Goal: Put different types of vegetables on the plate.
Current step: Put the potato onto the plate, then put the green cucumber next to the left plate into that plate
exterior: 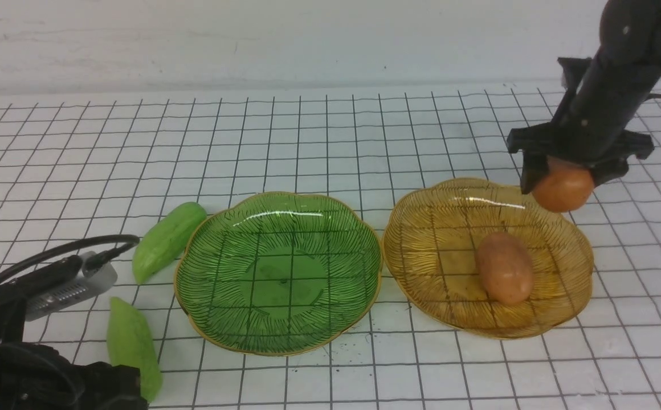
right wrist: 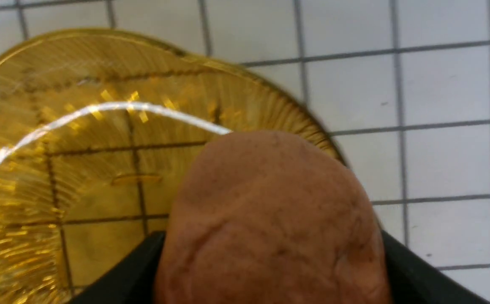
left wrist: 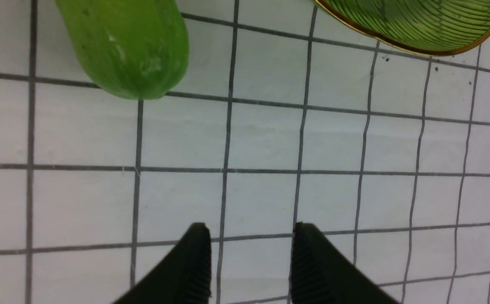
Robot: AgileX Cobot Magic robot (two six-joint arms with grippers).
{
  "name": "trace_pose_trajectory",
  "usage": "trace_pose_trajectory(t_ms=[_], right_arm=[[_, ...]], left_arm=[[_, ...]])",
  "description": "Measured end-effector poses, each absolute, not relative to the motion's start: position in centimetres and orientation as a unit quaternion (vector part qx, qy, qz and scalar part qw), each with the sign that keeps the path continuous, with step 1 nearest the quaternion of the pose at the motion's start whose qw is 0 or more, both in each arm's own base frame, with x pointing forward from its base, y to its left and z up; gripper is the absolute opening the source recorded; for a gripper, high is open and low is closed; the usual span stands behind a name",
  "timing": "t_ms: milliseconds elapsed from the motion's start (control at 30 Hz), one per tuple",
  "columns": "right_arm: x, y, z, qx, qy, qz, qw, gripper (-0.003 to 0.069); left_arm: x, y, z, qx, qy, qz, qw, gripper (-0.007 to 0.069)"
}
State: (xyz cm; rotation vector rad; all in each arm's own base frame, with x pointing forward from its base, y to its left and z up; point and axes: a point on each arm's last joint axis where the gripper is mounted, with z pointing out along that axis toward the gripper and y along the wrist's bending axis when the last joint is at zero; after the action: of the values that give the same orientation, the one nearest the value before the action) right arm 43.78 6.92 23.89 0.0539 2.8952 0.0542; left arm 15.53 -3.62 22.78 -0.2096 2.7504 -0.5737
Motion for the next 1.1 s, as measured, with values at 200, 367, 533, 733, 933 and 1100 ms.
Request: trace_pose_trajectory(t_ms=[200, 367, 533, 733, 933, 1100], right_arm=[[42.1, 9.8, 21.6, -0.027, 0.996, -0.007, 0.084, 0.0556], [41.6, 10.4, 20.8, -0.03, 0.997, -0.007, 0.074, 0.0666], [41.2, 10.8, 21.5, -0.02, 0.997, 0.017, 0.075, 0.069], [39.8, 10.4, 26.5, -0.026, 0.991, 0.03, 0.131, 0.0691], [37.8, 10.0, 31.2, -0.035, 0.981, 0.048, 0.183, 0.0689], [35.4, 9.9, 35.4, -0.056, 0.969, 0.079, 0.228, 0.0645]], left_arm=[[15.6, -3.6, 22.8, -0.06, 0.964, -0.198, 0.166, 0.0248], [15.7, -3.6, 22.8, -0.061, 0.963, -0.196, 0.174, 0.0248], [15.9, -3.5, 22.9, -0.063, 0.961, -0.194, 0.184, 0.0248], [15.9, -3.5, 22.9, -0.063, 0.961, -0.194, 0.188, 0.0248], [16.1, -3.4, 22.9, -0.066, 0.959, -0.192, 0.198, 0.0248], [16.3, -3.3, 23.0, -0.067, 0.957, -0.189, 0.208, 0.0248]])
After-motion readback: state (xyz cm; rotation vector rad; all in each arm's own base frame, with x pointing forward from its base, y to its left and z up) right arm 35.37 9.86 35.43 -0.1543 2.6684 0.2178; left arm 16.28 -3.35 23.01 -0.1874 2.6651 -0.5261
